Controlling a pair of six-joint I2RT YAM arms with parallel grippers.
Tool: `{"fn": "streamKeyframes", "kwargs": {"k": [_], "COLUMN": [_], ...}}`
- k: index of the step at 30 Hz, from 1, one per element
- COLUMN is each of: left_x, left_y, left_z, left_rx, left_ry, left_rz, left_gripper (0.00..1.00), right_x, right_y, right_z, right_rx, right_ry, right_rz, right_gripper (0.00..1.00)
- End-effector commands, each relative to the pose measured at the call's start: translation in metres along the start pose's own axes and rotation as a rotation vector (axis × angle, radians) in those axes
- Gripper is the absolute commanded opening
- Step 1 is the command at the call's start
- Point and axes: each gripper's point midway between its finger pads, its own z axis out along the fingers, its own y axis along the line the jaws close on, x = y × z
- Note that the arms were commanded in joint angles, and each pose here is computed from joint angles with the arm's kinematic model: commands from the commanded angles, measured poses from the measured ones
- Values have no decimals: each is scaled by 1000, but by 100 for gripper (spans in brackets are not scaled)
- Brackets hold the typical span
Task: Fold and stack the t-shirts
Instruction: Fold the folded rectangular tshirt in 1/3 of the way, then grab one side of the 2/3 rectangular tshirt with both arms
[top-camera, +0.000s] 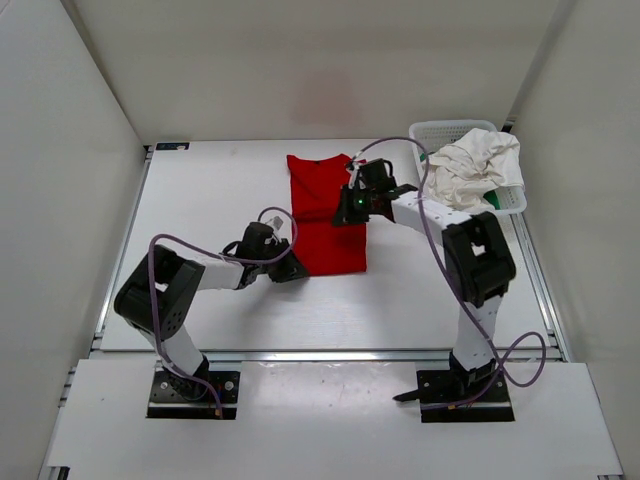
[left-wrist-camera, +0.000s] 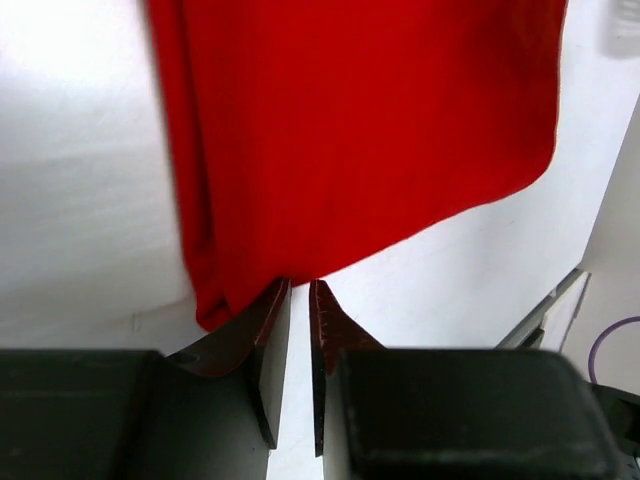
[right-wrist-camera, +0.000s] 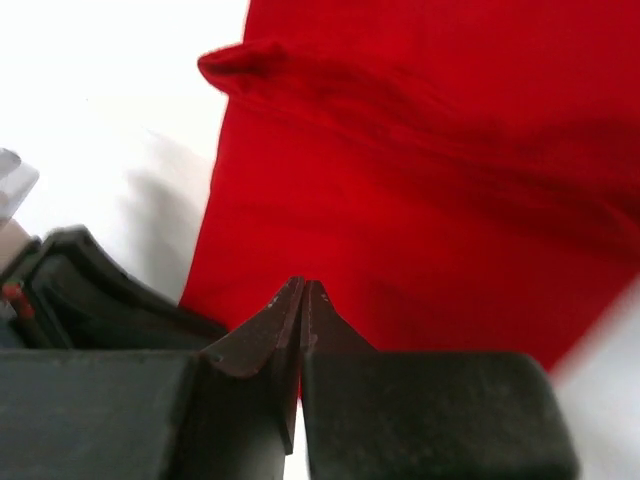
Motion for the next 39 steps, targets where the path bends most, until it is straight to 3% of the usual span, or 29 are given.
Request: {"fn": "streamKeyframes", "kwargs": {"k": [1, 5, 12, 17, 21, 24, 27, 28, 34, 39], "left_x": [-6, 26, 33, 11, -13, -23, -24, -29, -26, -22], "left_y": [-20, -18, -4, -19, -11, 4, 19, 18, 21, 16], "left_z": [-7, -10, -34, -53, -58, -56, -52, -52, -45, -40], "left_rx": [79, 74, 72, 93, 80, 41, 2, 6, -1, 25], "left_ry": [-45, 24, 3, -71, -132, -155, -154, -165, -153, -140], "left_rz": [26, 57, 32, 59, 36, 2, -18, -8, -27, -32], "left_gripper": [26, 26, 25, 31, 41, 46, 51, 52, 54, 67], "right_x": [-8, -20, -65, -72, -75, -61, -9, -9, 51, 83], "right_y": [21, 7, -23, -2, 25, 27, 10, 12, -16, -32], "right_z": [26, 56, 78, 56, 8, -30, -50, -58, -41, -34], "right_rx": [-141, -130, -130, -139, -125, -128, -131, -146, -134, -99], "right_ry": [29, 50, -10, -30, -126, -199, -199, -230, -87, -46], "right_rz": [3, 38, 89, 39, -21, 6, 79, 82, 141, 192], "right_gripper": [1, 0, 0, 0, 1, 2, 5, 6, 2, 0]}}
